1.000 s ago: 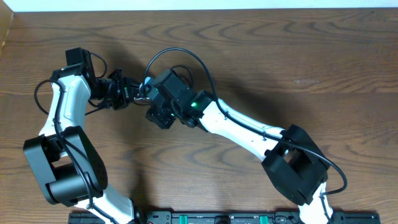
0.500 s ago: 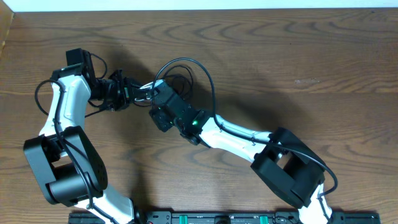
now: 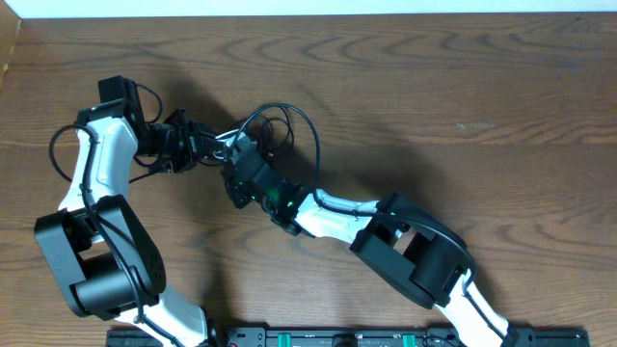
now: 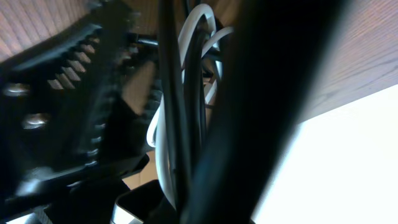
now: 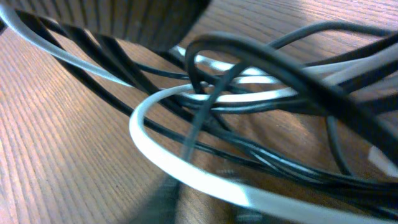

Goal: Untangle cables

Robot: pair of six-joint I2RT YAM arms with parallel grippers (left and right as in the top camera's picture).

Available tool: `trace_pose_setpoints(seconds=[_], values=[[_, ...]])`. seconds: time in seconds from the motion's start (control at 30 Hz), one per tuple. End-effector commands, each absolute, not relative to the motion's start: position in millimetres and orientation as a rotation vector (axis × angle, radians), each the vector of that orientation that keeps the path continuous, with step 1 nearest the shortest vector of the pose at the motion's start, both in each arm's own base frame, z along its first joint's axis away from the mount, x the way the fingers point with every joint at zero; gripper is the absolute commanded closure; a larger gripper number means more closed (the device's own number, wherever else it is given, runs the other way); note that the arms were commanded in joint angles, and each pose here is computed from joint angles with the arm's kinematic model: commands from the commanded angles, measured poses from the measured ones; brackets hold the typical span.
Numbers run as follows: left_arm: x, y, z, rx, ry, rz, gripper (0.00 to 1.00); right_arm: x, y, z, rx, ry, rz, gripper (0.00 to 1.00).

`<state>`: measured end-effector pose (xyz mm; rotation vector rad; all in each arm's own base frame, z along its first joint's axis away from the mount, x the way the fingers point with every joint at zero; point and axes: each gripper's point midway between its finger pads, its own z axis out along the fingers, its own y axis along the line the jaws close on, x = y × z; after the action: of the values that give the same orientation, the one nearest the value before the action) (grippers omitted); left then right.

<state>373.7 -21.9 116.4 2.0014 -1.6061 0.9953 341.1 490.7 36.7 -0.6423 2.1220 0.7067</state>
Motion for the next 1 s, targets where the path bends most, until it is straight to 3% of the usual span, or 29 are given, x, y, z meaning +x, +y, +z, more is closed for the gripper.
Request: trace_pose_setpoints(seconds=[0.0,0.43,0.73,0.97], values=[[374.1,-33.6,128.9,1.935,-1.575,1.053,0.92,331.5,491.3,17.5,-0.680,2.161,0.710,0.99],[371.9,-18.5,112.5,2.045,-1.633,0.939,0.92,301.7,451.2,117.8,-0.925,2.154,0.587,0.99],[369.3,-5.0,100.7,2.131,-1.677,0.840,0.92,247.3,431.9,200.8,-1.223,2.004,0.844,0.99],[362.3,-2.0,96.4,2.148,-1.684,0.781,0.92,255.8,396.4,282.0,-1.144,1.840,0.890,0.99]])
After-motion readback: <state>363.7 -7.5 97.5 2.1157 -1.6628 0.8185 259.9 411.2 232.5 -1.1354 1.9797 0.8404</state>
